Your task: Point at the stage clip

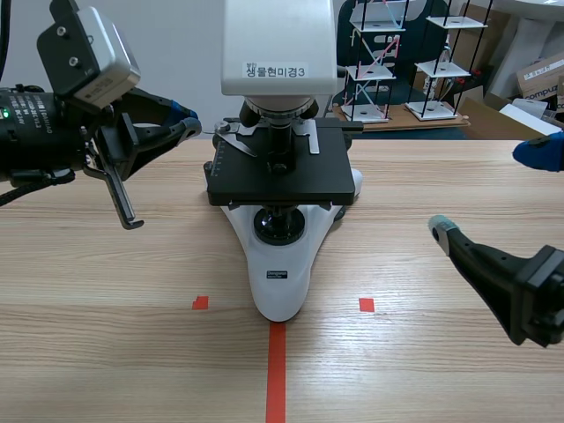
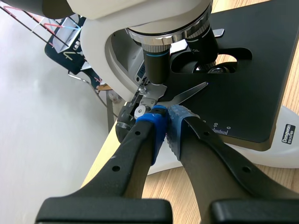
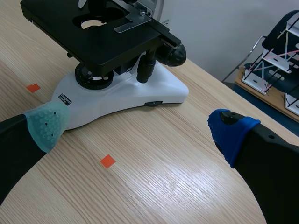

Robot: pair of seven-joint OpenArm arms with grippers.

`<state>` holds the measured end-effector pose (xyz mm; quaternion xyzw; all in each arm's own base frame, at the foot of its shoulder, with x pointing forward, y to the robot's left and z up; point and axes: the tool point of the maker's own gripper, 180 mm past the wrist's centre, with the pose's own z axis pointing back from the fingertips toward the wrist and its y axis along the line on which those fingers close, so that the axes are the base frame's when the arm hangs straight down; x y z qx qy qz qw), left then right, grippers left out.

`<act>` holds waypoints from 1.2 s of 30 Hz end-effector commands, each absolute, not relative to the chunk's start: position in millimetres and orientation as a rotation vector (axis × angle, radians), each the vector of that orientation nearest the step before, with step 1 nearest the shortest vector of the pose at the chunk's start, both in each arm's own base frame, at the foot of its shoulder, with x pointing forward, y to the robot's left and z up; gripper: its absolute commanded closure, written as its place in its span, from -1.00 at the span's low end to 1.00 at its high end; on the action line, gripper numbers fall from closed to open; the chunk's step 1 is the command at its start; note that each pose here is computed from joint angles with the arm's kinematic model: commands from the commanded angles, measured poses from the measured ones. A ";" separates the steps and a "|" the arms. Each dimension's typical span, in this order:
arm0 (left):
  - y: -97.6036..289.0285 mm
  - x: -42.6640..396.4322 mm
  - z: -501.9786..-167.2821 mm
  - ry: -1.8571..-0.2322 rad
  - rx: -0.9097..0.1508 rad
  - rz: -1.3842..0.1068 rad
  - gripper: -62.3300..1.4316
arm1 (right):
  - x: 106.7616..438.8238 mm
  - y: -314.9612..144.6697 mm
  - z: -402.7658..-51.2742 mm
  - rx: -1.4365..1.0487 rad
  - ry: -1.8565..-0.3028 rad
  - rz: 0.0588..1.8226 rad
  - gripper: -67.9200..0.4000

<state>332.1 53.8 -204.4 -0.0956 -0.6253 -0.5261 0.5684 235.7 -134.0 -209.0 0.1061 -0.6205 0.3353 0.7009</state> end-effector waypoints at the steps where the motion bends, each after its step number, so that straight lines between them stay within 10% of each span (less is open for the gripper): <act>1: 50.6 330.9 -199.1 -1.486 -0.240 -1.232 0.91 | 238.1 -131.5 -199.9 0.241 -1.415 0.755 -1.00; 36: 50.4 330.7 -199.0 -1.489 -0.236 -1.239 0.91 | 238.1 -131.5 -199.9 0.241 -1.415 0.755 -1.00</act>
